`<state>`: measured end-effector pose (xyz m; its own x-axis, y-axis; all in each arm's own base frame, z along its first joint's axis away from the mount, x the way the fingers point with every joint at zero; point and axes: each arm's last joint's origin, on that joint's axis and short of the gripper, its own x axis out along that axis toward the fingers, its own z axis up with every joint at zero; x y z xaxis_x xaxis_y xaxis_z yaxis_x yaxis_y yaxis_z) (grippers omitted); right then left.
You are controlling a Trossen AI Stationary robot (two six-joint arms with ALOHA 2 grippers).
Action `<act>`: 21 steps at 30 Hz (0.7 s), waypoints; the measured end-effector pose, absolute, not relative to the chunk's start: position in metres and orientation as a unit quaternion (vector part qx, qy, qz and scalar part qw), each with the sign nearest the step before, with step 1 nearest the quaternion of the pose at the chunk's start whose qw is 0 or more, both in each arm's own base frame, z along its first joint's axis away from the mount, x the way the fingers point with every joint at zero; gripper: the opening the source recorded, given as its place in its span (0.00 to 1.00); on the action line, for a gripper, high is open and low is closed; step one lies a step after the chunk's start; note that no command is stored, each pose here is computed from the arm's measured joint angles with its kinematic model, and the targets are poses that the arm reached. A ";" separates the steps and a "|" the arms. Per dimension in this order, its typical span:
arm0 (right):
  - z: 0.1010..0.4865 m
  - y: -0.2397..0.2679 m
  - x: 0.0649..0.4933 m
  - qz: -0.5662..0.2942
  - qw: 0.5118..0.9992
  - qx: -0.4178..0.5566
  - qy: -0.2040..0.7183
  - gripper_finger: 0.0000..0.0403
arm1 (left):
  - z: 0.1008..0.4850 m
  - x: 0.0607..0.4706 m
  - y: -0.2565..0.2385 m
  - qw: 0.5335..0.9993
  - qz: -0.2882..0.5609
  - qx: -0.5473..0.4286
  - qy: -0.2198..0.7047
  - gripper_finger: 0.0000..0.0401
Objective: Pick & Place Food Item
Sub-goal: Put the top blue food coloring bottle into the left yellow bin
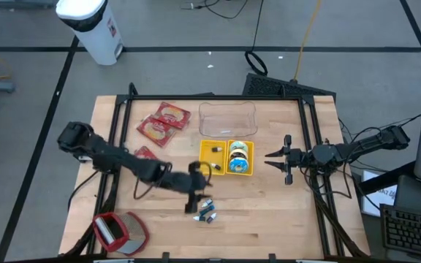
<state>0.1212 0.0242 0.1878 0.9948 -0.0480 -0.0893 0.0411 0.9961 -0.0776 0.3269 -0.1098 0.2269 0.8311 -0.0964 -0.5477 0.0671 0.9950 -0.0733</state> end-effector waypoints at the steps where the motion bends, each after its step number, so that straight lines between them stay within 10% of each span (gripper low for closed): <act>1: 0.188 0.024 0.121 -0.022 0.998 -0.037 0.044 0.23 | 0.224 0.326 -0.117 0.955 -0.050 -0.031 0.292 0.44; 21: 0.189 0.024 0.122 -0.022 0.998 -0.033 0.040 0.23 | 0.126 0.336 -0.150 0.906 0.006 -0.098 0.412 0.34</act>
